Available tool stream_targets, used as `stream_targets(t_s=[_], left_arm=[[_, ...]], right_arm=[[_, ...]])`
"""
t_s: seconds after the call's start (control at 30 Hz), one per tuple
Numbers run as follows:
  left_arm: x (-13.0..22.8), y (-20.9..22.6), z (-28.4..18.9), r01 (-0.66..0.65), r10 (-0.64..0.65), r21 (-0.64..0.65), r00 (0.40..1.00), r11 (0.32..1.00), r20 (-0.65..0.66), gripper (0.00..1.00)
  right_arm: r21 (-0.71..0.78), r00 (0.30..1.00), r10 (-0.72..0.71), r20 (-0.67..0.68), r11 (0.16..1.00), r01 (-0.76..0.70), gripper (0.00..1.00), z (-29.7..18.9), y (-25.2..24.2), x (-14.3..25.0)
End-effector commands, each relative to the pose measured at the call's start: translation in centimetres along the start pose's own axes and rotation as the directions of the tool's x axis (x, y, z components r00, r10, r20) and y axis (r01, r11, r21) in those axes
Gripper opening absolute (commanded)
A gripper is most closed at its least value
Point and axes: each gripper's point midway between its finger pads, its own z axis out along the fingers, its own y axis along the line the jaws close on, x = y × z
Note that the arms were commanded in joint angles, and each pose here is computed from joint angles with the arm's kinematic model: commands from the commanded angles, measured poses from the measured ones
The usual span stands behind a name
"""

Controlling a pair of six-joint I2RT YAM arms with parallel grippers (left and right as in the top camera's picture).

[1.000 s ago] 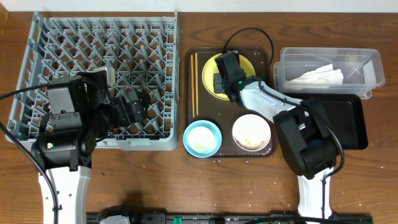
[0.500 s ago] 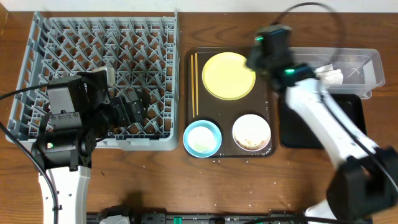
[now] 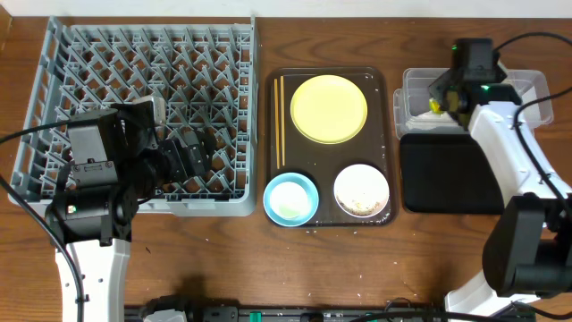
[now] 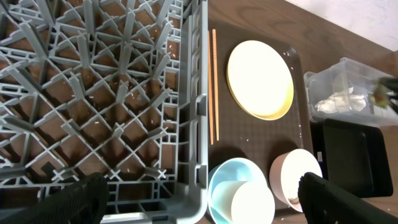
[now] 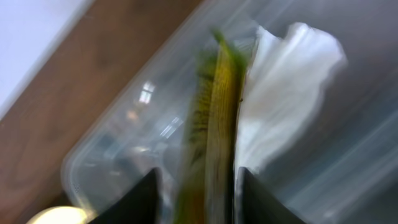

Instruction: Sort waste into correct bins and load items into the dishwasher

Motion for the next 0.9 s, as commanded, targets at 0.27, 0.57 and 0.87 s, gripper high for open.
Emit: stream_targets(t_s=[0.27,0.57,0.87], left_arm=[[-0.5,-0.5,-0.3,-0.002,0.002,0.016,1.000,1.000,0.009,0.98],[-0.5,-0.5,-0.3,-0.002,0.002,0.016,1.000,1.000,0.009,0.98],[-0.5,-0.5,-0.3,-0.002,0.002,0.016,1.000,1.000,0.009,0.98]], right_arm=[[-0.532,0.912,-0.407,-0.053,0.784,0.319,0.52,-8.1,10.8,5.6],[-0.636,0.657,-0.752,-0.063,0.537,0.554,0.43,-11.2,13.1,17.8],[-0.709,0.330,-0.940,-0.091,0.293,0.641,0.45,-14.5,9.9,26.2]])
